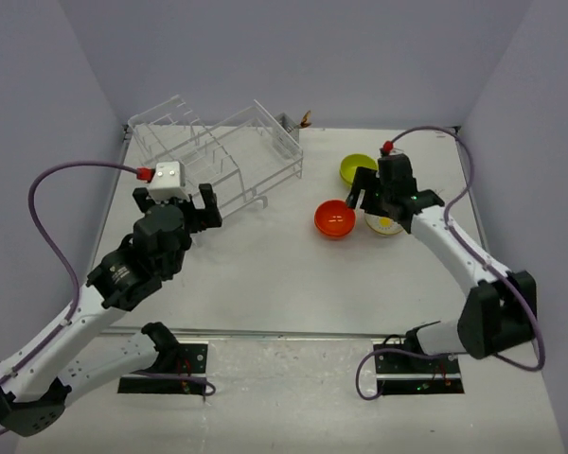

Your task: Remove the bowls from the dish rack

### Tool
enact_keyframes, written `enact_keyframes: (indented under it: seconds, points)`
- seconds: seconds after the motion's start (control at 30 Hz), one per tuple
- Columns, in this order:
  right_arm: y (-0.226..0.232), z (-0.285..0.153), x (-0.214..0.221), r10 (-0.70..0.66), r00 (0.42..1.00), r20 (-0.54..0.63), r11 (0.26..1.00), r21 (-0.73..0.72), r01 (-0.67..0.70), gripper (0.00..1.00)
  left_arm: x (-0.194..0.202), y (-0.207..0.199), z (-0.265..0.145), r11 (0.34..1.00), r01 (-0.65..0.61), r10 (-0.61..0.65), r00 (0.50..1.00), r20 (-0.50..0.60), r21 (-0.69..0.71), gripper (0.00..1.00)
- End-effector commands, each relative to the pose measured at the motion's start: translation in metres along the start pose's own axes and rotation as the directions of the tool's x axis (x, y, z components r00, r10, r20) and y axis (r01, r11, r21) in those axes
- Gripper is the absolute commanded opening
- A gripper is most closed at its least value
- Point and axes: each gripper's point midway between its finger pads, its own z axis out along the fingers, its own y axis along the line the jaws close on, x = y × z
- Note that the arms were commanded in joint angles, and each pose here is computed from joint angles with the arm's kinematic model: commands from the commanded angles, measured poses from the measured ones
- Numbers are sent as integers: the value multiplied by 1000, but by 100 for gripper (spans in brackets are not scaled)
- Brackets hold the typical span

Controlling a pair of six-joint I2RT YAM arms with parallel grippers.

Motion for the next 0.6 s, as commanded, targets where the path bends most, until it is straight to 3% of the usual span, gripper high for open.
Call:
enact_keyframes:
  seconds: [0.0, 0.03, 0.07, 0.13, 0.3, 0.57]
  points:
    - [-11, -78, -44, 22, 974, 227, 1000, 4, -24, 94, -10, 15, 18, 995, 97, -97, 995, 16, -38, 100]
    - [-15, -94, -44, 3, 969, 246, 1000, 9, -6, 99, -10, 19, 23, 993, 109, -109, 994, 15, -35, 100]
    - [-14, -127, -56, 5, 947, 322, 1000, -15, 0, 99, -9, 23, 27, 993, 116, -116, 993, 6, -36, 100]
    - [-27, -158, -54, -25, 936, 350, 999, 35, 13, 99, -5, 39, 34, 989, 134, -135, 991, -24, -60, 100]
    - [-61, -246, -58, -31, 848, 530, 994, 103, -28, 99, 1, 76, 20, 971, 125, -130, 991, -14, -203, 100]
    - [-76, -302, -27, -62, 806, 589, 997, 67, 28, 99, 23, 130, -20, 908, 106, -106, 994, 21, -405, 100]
